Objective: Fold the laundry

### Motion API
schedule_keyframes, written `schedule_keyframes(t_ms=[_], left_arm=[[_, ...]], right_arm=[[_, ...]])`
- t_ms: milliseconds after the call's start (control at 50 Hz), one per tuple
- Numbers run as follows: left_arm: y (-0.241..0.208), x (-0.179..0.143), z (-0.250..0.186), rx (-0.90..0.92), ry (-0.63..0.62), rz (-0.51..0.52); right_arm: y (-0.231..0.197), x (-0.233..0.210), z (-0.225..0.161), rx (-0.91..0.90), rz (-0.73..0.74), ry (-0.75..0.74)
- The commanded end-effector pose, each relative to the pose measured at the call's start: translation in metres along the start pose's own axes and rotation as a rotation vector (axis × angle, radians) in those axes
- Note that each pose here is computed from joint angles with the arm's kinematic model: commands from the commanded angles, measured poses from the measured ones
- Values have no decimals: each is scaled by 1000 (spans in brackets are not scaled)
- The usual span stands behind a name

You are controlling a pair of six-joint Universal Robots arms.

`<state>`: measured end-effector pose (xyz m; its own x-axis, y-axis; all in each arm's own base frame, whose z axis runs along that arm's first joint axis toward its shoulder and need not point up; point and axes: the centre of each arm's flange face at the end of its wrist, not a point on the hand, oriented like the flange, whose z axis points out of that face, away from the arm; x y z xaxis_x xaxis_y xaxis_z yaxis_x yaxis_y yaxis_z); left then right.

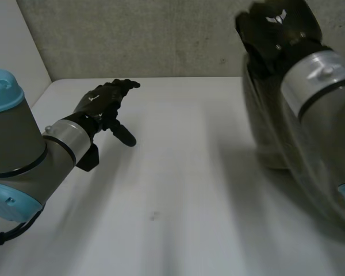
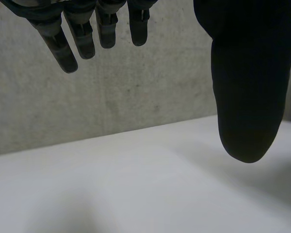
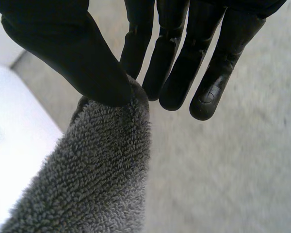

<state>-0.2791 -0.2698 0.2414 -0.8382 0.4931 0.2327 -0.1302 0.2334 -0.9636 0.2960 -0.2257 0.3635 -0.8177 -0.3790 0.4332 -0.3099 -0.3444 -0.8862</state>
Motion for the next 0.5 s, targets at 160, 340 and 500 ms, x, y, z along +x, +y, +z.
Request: schedule_keyframes(t_ms=[160, 340, 500], left_arm=[[-6, 8, -12, -27, 39, -205], [16, 20, -18, -119, 69, -219], [39, 38, -11, -186, 108, -324]], right_arm=[[-29, -38, 1, 70, -47, -34], [-35, -34, 0, 78, -51, 1], [-27, -41, -5, 46, -52, -24]])
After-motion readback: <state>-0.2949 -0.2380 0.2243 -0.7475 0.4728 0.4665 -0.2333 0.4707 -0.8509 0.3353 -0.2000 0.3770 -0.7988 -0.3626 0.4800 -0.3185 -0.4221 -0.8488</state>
